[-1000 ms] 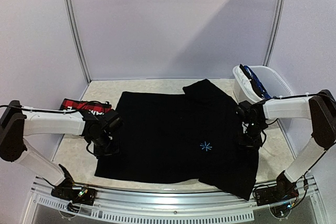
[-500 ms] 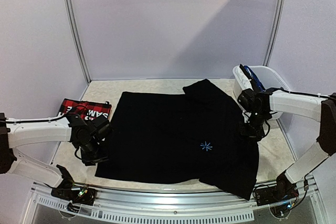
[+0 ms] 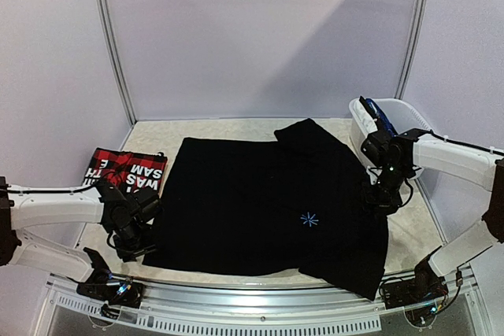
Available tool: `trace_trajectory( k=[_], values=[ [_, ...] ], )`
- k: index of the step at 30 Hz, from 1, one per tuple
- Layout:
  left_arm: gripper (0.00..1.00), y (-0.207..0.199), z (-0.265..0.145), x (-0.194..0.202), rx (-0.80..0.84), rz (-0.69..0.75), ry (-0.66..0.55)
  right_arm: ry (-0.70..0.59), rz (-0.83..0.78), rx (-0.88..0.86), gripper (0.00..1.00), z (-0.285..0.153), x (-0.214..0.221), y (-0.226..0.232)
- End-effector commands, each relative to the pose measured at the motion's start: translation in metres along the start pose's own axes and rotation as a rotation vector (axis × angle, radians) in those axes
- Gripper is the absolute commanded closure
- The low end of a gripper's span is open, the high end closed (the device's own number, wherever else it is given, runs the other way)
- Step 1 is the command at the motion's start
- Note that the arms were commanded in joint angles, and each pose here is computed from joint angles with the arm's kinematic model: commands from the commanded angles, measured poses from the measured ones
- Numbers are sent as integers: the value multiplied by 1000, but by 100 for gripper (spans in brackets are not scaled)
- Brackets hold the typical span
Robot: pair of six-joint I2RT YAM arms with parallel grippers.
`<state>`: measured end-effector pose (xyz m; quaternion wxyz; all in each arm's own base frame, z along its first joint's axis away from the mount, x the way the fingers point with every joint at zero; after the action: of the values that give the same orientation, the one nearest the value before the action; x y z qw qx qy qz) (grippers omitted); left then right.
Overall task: Fold and stack the mixed laundry pile
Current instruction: Pick up the flattened T-shirt from the center of the board.
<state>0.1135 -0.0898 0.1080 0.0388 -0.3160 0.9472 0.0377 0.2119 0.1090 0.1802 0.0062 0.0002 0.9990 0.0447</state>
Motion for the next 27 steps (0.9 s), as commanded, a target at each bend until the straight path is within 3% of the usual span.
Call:
trace_trajectory(
  k=[1,16,27],
  values=[
    [51,4,16,8,17,-32,44,10,-22,-11,49,-6,1,3],
    [54,16,-7,17,8,-36,20,39,-32,-9,48,-2,4,2],
    [61,14,2,21,55,-32,33,51,-25,-7,48,5,7,0]
  ],
)
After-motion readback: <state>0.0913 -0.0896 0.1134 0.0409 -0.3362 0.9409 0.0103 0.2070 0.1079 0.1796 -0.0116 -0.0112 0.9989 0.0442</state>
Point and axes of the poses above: each gripper's point midway between its finger pads, its own z axis out along the fingers, its own y axis along the line the jaws close on, x = y × z, the point moved 10 cm from there along -z, back along the fingers, and after that the axes turned 5 degrees about -z, right-handed, at the moved point
